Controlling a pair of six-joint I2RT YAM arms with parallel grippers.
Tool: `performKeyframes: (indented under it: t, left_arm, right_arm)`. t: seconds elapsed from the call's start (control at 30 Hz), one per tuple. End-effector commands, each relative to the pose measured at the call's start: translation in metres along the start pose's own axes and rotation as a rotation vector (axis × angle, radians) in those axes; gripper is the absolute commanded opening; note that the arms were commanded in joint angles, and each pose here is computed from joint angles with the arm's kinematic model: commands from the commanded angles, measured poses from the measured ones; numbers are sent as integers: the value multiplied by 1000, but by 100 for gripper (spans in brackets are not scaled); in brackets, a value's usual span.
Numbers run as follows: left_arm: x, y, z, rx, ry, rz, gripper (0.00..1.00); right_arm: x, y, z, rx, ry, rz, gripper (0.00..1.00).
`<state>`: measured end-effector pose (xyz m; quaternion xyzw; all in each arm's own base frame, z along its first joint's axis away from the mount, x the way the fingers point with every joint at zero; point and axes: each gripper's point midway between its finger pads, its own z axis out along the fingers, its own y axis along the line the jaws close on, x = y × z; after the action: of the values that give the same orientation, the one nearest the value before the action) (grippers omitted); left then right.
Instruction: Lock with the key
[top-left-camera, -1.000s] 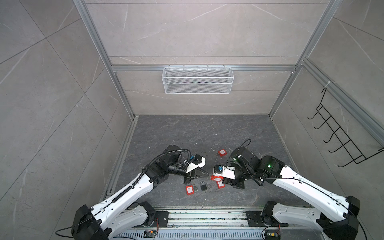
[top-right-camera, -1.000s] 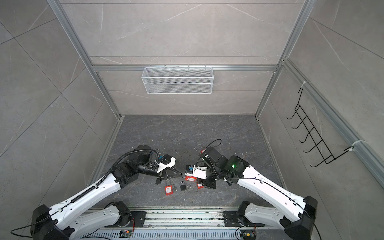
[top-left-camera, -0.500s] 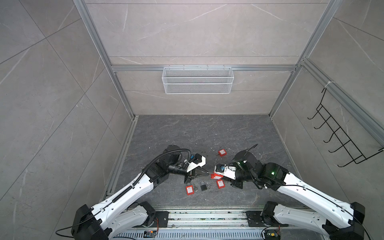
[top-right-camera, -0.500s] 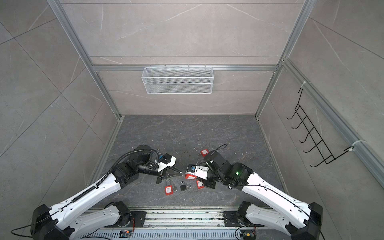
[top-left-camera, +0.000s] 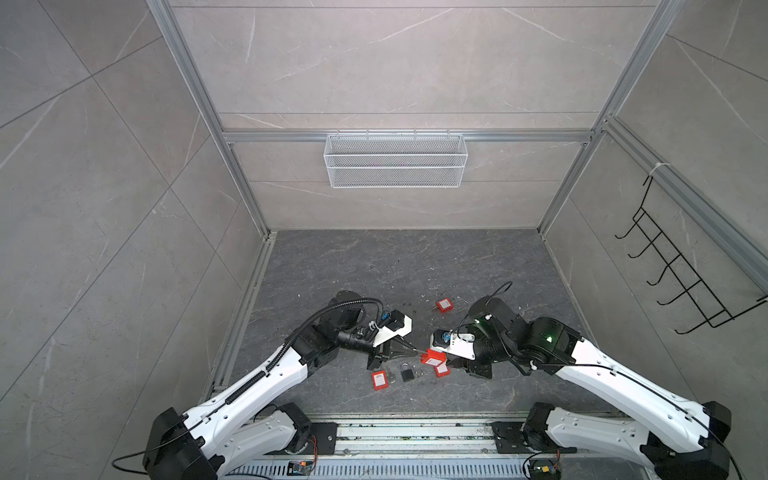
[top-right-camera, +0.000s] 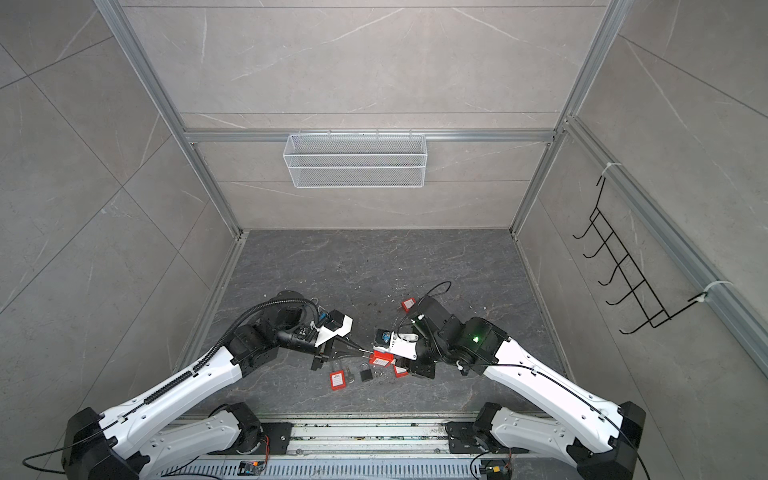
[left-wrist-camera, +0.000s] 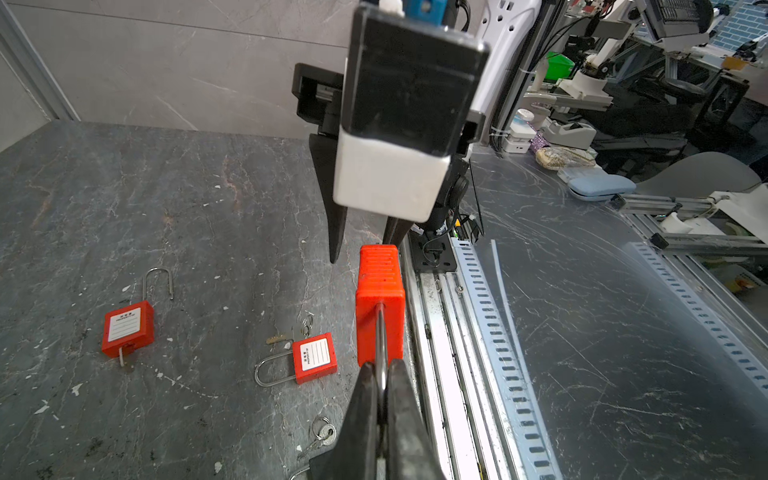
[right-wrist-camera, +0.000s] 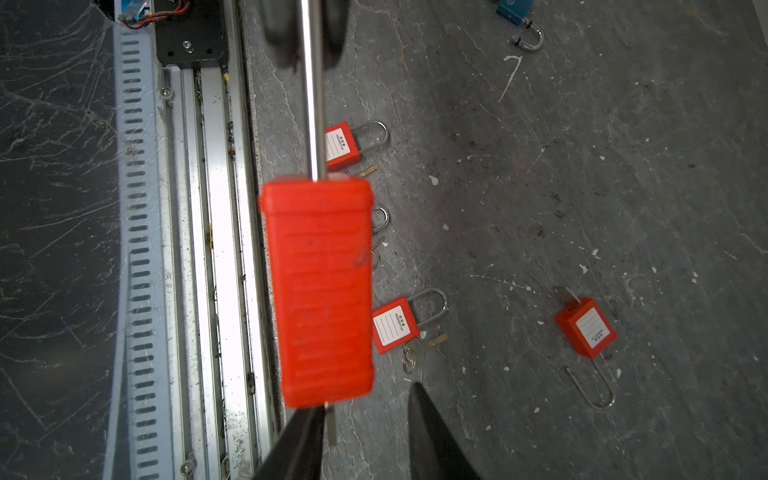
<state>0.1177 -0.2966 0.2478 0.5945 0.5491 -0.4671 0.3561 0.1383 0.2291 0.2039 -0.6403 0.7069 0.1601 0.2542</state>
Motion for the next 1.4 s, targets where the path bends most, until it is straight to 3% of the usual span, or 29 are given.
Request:
performKeyframes:
  t: [0.0, 0.23, 0.43, 0.6, 1.17, 1.37]
  left_arm:
    - [-18, -7, -3, 32, -36, 70, 0]
    - [-18, -6, -3, 28, -33, 73, 0]
    - [-12, -7, -5, 21, 5, 76, 0]
    - [-12, -6, -8, -5, 24, 97, 0]
    - [-18, 13, -43, -55, 89, 103, 0]
    - [2, 30, -62, -112, 259, 25, 0]
  right_arm:
    - [-6, 12, -2, -81, -6, -6, 31]
    - [-5, 13, 6, -103, 5, 9, 22]
    - [-6, 12, 3, -82, -19, -9, 6]
    - [12, 18, 13, -110, 46, -12, 0]
    - [46, 8, 31, -123, 50, 116, 0]
    - [49, -6, 37, -64, 52, 163, 0]
